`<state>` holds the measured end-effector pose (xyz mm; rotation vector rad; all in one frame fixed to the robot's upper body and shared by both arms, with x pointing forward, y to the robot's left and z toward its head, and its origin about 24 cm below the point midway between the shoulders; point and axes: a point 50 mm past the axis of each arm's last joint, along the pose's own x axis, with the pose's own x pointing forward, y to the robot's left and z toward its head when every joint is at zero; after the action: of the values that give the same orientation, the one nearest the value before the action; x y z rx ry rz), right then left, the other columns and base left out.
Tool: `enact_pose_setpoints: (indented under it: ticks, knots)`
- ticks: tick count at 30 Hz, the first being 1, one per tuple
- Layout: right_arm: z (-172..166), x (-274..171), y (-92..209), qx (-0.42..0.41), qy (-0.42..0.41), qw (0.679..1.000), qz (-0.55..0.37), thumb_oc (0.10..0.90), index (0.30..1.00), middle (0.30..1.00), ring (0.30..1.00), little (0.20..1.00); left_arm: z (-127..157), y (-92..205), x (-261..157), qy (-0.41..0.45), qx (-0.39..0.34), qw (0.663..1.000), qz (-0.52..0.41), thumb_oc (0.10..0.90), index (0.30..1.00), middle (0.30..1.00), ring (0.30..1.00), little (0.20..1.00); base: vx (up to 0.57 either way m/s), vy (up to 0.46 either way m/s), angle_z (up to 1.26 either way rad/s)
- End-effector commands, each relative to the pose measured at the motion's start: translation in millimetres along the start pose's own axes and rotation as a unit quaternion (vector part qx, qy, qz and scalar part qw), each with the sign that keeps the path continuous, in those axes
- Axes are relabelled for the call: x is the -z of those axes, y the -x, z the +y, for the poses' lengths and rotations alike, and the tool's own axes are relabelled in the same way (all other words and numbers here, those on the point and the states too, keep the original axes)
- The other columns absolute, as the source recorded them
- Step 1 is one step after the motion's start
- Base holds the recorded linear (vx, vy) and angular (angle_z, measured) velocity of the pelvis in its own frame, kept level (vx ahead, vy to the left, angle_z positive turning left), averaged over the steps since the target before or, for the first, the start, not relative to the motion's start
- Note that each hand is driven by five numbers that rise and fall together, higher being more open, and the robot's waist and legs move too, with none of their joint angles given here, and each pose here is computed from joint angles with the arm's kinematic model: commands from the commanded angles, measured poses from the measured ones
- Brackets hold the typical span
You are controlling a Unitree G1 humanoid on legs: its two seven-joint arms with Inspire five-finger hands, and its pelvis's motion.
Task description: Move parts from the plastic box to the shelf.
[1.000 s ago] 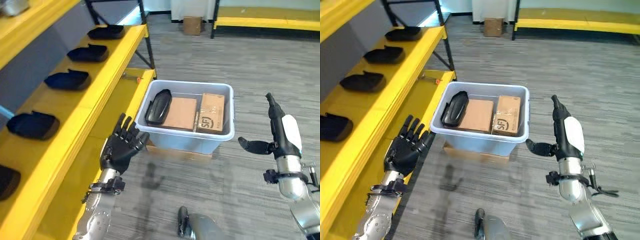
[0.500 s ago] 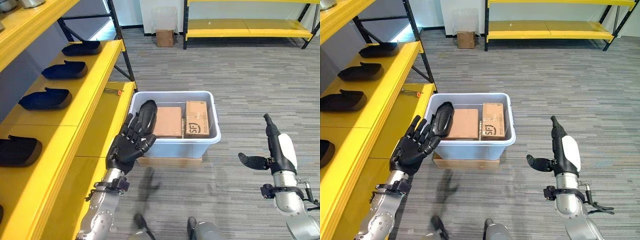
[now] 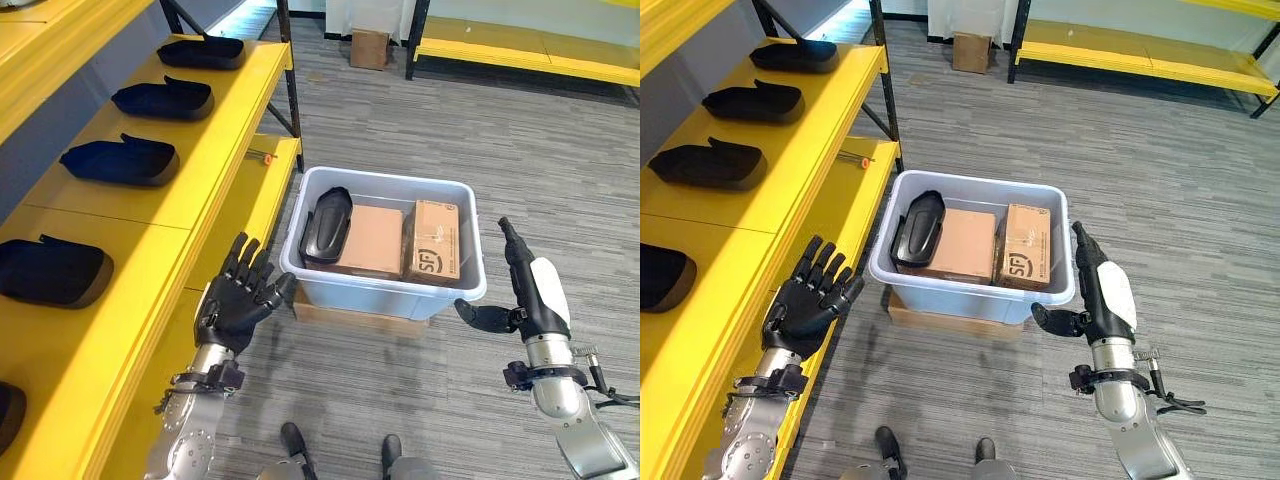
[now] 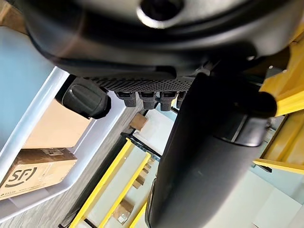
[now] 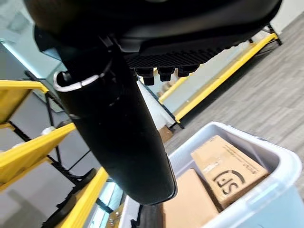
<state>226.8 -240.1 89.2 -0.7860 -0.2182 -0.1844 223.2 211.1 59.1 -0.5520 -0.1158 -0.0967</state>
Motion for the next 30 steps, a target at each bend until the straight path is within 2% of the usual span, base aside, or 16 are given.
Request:
enact_pose_setpoints:
  ticks: [1, 10, 14, 16, 21, 30]
  knots:
    - [-23.9, -54.1, -24.1, 0.079, -0.031, 0.984, -0.155, 0.900, 1.000, 1.000, 1.000, 1.000, -28.2, -14.2, -45.2, -0.037, 0.127, 0.987, -0.089, 0.900, 1.000, 1.000, 1.000, 1.000, 0.15, 0.113, -0.01]
    - [-25.1, -52.9, -29.7, 0.104, -0.025, 0.984, -0.141, 0.900, 1.000, 1.000, 1.000, 1.000, -23.4, -11.7, -43.5, -0.049, 0.126, 0.989, -0.067, 0.900, 1.000, 1.000, 1.000, 1.000, 0.14, 0.125, -0.14]
    - [-20.9, -53.6, -24.5, 0.089, -0.031, 0.985, -0.143, 0.900, 1.000, 1.000, 1.000, 1.000, -15.9, -3.9, -47.1, -0.035, 0.090, 0.992, -0.085, 0.900, 1.000, 1.000, 1.000, 1.000, 0.14, -0.282, -0.51]
    - [-17.8, -52.1, -21.2, 0.097, -0.038, 0.986, -0.134, 0.900, 1.000, 1.000, 1.000, 1.000, -18.7, -6.1, -49.5, -0.046, 0.103, 0.990, -0.083, 0.900, 1.000, 1.000, 1.000, 1.000, 0.15, -0.612, -0.32]
    - [-15.6, -40.0, -16.3, 0.077, -0.023, 0.992, -0.101, 0.900, 1.000, 1.000, 1.000, 1.000, -21.9, -3.6, -44.9, -0.030, 0.092, 0.992, -0.085, 0.900, 1.000, 1.000, 1.000, 1.000, 0.13, -0.284, 0.51]
    - [-19.4, -39.6, -16.7, 0.059, -0.019, 0.992, -0.106, 0.900, 1.000, 1.000, 1.000, 1.000, -20.9, 0.1, -46.6, -0.014, 0.081, 0.993, -0.083, 0.900, 1.000, 1.000, 1.000, 1.000, 0.07, -0.079, -0.09]
